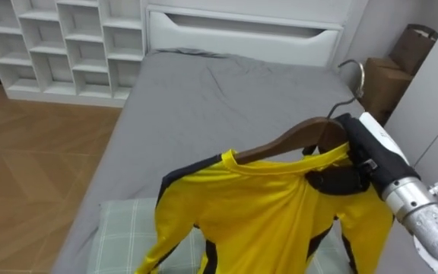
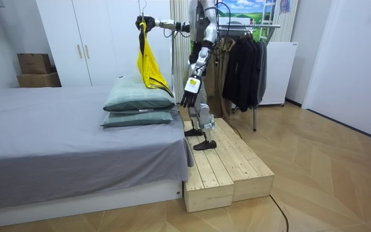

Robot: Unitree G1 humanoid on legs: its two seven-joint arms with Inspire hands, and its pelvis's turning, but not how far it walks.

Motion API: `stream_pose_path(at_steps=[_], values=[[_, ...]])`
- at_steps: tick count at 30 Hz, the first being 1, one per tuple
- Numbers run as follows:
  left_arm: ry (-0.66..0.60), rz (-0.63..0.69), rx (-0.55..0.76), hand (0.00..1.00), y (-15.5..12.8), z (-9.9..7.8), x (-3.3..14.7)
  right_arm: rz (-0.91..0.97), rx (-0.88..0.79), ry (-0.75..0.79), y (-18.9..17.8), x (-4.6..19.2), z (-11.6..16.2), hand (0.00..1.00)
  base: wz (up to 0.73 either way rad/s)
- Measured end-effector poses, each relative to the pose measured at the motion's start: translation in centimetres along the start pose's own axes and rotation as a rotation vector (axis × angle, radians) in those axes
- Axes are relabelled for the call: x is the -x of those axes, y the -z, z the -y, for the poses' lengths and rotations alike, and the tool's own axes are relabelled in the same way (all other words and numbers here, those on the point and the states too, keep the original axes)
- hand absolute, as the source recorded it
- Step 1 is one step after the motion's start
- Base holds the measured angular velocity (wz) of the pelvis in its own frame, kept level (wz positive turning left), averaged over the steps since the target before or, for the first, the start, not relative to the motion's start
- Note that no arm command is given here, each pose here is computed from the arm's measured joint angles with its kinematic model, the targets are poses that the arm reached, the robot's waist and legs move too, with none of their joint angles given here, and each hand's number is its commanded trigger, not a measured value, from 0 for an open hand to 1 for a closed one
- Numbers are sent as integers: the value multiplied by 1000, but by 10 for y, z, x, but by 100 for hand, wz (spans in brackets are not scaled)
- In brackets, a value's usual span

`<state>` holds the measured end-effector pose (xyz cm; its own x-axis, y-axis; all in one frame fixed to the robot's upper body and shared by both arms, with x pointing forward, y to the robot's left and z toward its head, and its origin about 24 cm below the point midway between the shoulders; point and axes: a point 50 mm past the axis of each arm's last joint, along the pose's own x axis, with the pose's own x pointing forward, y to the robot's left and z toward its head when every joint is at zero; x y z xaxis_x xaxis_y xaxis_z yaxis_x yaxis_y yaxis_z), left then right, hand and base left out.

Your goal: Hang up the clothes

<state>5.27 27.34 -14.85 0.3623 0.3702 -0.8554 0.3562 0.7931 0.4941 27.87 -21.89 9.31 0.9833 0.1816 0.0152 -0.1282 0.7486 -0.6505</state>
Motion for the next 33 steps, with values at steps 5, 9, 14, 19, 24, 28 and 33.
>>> stream_pose_path(at_steps=[5, 9, 14, 19, 24, 28, 33], values=[[-6, -18, -2, 0, 1, 0, 0, -49, -9, -9, 8, 4, -3, 100, -1], [-6, -16, 5, 0, -1, 4, 0, -41, -19, -9, 5, 7, -6, 100, -1], [1, -13, 11, 0, -6, 10, 0, -50, -43, -15, 7, 10, -12, 100, 0], [-24, -16, 8, 0, -6, 9, 0, -50, -46, -3, 7, 10, -12, 100, 0], [-51, -14, 8, 0, -6, 8, 0, -49, -45, 29, 6, 10, -11, 100, 0], [-78, -16, 12, 0, -5, 6, 0, -40, -26, 36, 4, 10, -10, 100, -2], [-99, -26, 0, 0, -1, 6, 2, -64, -25, 28, 8, 16, -17, 100, -7]])
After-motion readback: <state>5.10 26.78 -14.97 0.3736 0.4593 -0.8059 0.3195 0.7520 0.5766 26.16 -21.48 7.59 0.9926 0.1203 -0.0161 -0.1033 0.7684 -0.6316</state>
